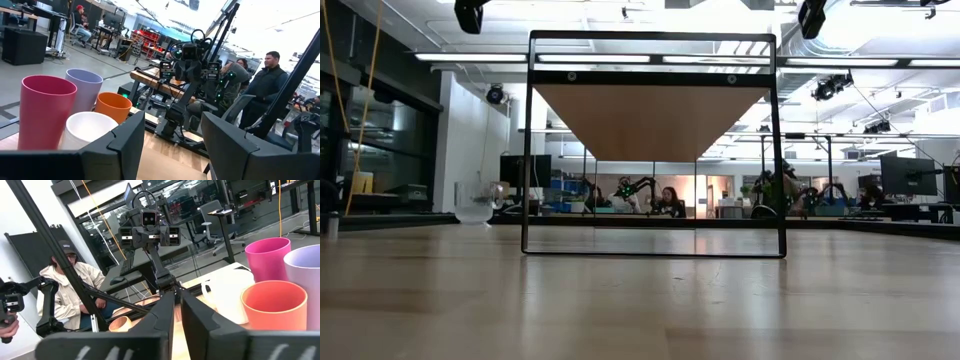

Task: Stack small to large cups/mugs on shelf
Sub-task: Put the top transparent mug on the shelf

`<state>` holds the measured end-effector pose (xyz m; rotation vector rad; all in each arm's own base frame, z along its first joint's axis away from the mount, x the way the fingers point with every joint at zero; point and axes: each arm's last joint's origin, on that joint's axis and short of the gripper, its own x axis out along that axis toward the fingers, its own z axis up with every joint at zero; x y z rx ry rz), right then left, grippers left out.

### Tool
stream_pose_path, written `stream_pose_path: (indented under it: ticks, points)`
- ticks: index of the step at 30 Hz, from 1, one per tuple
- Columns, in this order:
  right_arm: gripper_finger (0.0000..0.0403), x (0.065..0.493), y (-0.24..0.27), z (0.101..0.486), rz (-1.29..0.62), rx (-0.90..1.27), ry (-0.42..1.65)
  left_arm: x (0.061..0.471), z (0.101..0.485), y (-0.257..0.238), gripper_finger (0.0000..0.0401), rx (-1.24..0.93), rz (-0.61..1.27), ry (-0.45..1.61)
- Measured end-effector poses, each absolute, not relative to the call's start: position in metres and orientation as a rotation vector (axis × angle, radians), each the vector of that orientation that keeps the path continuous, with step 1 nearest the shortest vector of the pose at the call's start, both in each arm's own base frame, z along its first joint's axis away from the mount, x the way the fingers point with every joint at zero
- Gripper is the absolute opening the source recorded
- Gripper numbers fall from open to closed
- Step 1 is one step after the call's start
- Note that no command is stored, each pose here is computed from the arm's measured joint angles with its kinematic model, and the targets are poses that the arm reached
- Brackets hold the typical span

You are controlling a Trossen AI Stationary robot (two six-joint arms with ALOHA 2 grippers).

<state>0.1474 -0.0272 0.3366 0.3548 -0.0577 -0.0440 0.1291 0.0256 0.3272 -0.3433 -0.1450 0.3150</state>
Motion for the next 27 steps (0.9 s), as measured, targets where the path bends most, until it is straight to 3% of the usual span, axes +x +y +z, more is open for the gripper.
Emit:
stream_pose_path:
  ticks: [4, 10, 14, 19, 27]
  points:
    - [0.0036, 0.148, -0.027, 0.336, -0.044, 0.356, -0.057, 0.130, 0.327, 0.026, 0.0182, -0.389, 0.339, -0.150]
    - [0.0064, 0.148, -0.027, 0.336, -0.045, 0.357, -0.057, 0.137, 0.329, 0.033, 0.0182, -0.512, 0.577, -0.029]
    - [0.0078, 0.147, -0.028, 0.336, -0.076, 0.357, -0.060, 0.143, 0.338, 0.044, 0.0182, -0.615, 0.836, 0.184]
    - [0.0087, 0.147, -0.029, 0.335, -0.092, 0.354, -0.048, 0.147, 0.337, 0.074, 0.0182, -0.698, 1.111, 0.602]
    - [0.0087, 0.148, -0.029, 0.332, -0.098, 0.358, -0.019, 0.157, 0.304, 0.142, 0.0182, -0.722, 1.225, 1.092]
